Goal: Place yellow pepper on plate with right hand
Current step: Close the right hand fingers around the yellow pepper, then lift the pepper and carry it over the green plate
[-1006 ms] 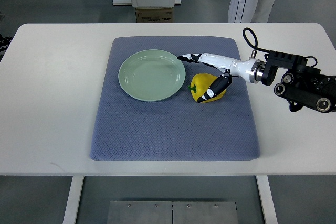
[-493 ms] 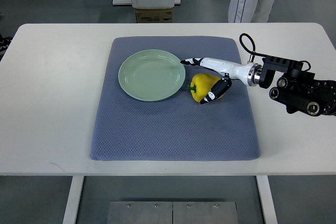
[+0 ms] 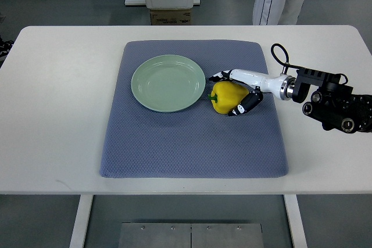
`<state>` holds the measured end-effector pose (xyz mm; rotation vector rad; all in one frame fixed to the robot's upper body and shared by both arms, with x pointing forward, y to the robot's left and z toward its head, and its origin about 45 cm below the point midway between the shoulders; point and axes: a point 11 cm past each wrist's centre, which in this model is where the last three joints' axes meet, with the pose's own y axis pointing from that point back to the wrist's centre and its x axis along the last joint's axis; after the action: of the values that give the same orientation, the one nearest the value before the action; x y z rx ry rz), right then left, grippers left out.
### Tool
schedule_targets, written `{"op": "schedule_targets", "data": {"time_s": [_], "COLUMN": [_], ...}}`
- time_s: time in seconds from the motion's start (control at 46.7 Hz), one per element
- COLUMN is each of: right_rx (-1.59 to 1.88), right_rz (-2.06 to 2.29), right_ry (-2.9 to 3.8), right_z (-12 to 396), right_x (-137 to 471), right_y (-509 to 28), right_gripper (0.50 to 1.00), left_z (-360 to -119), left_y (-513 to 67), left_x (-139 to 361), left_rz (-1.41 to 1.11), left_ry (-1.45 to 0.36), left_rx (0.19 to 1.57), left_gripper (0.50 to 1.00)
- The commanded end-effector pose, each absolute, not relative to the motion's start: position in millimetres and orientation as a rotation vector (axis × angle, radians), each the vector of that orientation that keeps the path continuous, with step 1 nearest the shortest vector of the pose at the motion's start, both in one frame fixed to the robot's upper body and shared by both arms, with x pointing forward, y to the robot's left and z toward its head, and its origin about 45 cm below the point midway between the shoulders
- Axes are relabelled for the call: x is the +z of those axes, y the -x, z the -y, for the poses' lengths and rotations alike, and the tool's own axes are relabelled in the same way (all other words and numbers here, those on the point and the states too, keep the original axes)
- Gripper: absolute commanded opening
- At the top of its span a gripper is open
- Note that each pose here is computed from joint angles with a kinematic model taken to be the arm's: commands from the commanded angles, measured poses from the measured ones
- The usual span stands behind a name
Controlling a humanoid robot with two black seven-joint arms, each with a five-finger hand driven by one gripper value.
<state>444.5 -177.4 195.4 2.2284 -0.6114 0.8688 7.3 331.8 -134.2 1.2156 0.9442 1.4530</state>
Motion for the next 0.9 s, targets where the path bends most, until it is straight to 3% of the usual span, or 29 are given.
{"op": "schedule_targets", "data": {"time_s": [0.0, 0.107, 0.578, 0.878], "right_rx": [0.870, 0.868, 0.904, 0.939], "right_rz": [0.609, 0.611, 0.701, 0.747], "right_ry": [-2.229, -2.229, -2.245, -2.300], "right_z": [177, 177, 168, 113], "right_x": [196, 196, 225, 259], "right_y": [-444, -445, -460, -470], "right_gripper": [0.663, 0.500, 0.500, 0.500], "left_z": [-332, -332, -332, -332], "left_y": [-7, -7, -7, -7], "left_x": [-134, -134, -134, -134], "left_rz": [-0.943, -0.943, -0.944, -0.944], "left_ry": [-1.214, -1.215, -1.216, -1.216], "left_rx": [1.453, 1.454, 1.453, 1.453], "left_gripper": [1.000, 1.000, 1.000, 1.000]}}
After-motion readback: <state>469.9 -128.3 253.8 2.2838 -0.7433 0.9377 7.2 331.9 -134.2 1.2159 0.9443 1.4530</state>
